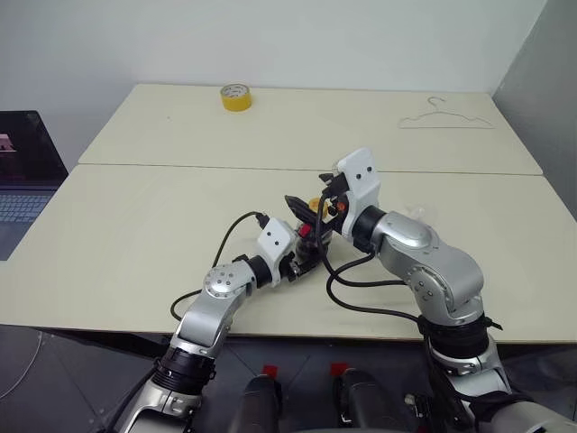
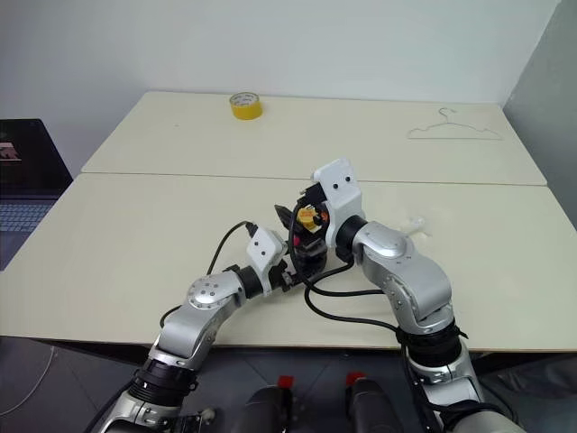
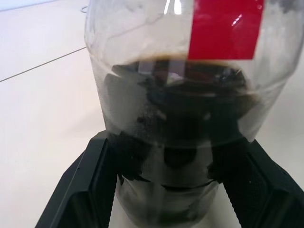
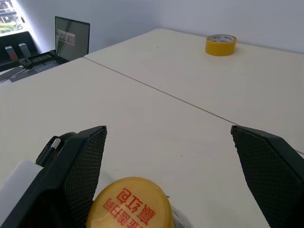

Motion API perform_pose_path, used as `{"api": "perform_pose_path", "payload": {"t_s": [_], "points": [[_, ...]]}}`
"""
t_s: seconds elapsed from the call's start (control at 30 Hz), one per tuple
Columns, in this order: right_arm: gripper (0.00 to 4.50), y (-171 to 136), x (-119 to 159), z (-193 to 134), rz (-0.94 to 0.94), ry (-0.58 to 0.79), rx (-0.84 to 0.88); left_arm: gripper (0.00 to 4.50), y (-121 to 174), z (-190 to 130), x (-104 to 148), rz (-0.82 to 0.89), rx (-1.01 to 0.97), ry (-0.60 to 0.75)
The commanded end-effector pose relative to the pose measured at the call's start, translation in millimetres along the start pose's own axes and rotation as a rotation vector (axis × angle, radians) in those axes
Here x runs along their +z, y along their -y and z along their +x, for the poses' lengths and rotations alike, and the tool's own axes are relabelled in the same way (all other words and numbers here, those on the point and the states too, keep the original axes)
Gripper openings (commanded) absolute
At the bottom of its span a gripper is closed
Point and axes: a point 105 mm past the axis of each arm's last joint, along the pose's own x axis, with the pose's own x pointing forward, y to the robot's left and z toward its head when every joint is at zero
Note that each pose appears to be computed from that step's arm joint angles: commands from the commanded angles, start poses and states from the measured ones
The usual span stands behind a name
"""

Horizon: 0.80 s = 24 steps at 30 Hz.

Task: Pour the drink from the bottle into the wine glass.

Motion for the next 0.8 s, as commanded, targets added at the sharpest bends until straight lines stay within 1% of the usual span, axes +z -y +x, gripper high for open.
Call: {"api": "perform_pose_path", "payload": {"t_s": [0.03,0.17,0.33,0.5,0.57,0.7,0.8], "points": [[4.47,6.1,12.2,-4.5,-0.005,0.058,-0.018,3.05,6.1,0.9,-16.0,-0.021,-0.014,-0.061],[4.47,9.7,13.1,-9.9,0.018,0.063,-0.016,3.05,6.0,2.3,-15.5,-0.020,-0.018,-0.059],[4.47,7.5,10.6,-21.5,0.107,0.061,0.030,3.05,5.4,3.9,-16.5,-0.019,-0.022,-0.058],[4.47,5.5,6.7,-35.3,0.150,0.046,0.075,3.05,5.1,4.9,-17.1,-0.016,-0.027,-0.056],[4.47,8.5,6.6,-46.5,0.170,0.048,0.101,3.05,4.6,4.5,-17.6,-0.015,-0.027,-0.056],[4.47,21.5,1.6,-63.6,0.176,0.032,0.108,3.05,4.3,3.7,-18.7,-0.017,-0.027,-0.058],[4.47,21.5,7.3,-66.2,0.152,0.048,0.147,3.05,4.4,3.7,-19.1,-0.016,-0.029,-0.060]]}}
